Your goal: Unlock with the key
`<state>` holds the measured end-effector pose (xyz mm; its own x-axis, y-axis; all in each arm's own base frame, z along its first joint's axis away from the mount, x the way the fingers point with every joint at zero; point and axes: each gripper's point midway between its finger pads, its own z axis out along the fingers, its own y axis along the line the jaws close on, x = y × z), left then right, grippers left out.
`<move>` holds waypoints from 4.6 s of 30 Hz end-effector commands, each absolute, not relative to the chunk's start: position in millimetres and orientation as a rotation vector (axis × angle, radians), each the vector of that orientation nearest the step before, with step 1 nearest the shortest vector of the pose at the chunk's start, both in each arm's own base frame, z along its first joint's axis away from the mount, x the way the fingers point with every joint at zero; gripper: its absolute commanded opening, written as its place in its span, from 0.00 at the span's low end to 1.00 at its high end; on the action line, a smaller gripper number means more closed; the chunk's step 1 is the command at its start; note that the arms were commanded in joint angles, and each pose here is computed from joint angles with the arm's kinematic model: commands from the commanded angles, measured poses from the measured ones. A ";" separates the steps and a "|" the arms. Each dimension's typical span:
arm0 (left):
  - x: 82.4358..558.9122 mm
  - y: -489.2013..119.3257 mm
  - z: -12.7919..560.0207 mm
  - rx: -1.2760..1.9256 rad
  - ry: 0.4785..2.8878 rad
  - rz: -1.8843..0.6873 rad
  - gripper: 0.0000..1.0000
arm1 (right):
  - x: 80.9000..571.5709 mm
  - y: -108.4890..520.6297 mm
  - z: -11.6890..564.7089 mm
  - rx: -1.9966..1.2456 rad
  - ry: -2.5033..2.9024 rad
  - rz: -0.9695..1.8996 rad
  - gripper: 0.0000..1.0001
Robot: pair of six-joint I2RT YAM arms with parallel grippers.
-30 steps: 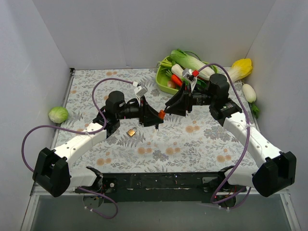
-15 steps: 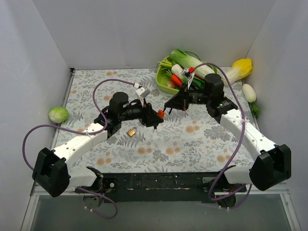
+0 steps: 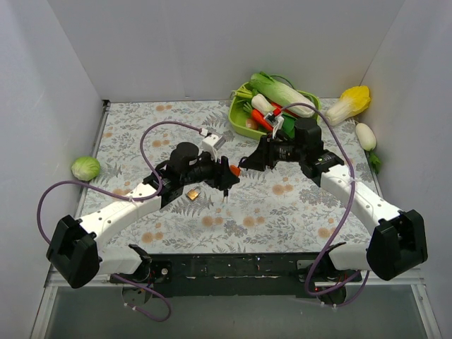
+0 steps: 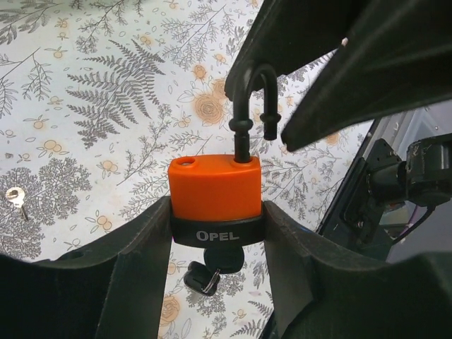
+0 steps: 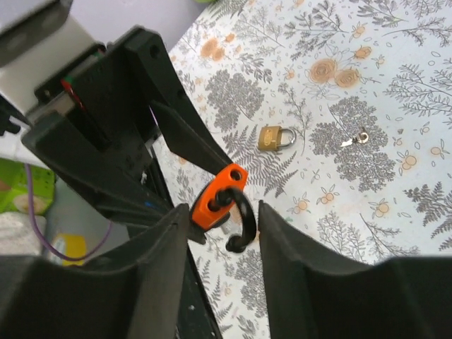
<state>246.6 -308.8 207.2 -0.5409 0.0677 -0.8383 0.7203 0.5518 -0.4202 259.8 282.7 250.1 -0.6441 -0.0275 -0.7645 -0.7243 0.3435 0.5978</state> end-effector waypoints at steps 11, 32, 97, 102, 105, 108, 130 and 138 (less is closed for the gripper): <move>199.3 -305.6 230.0 0.657 2.103 -1.222 0.00 | 271.2 250.2 276.8 -0.572 1.859 1.144 0.78; 197.0 -360.6 122.5 0.539 2.558 -1.345 0.00 | 273.9 201.3 255.0 -0.394 1.877 1.022 0.81; 244.1 -360.6 113.2 0.988 2.259 -1.545 0.00 | 308.7 216.1 123.5 -0.597 1.917 1.273 0.80; 243.9 -360.8 119.1 0.994 2.232 -1.555 0.00 | 297.0 226.6 117.1 -0.656 1.917 1.352 0.79; 243.4 -360.0 120.6 0.995 2.226 -1.557 0.00 | 292.0 230.9 113.9 -0.681 1.917 1.376 0.77; 247.3 -359.3 122.7 0.984 2.215 -1.540 0.00 | 286.0 234.4 111.8 -0.698 1.921 1.424 0.69; 339.9 -352.0 72.0 0.713 2.346 -0.776 0.00 | 330.4 233.4 75.0 -0.493 2.128 1.326 0.13; 383.3 -357.8 51.5 0.626 2.375 -0.408 0.00 | 367.8 209.3 49.5 -0.290 2.258 1.024 0.14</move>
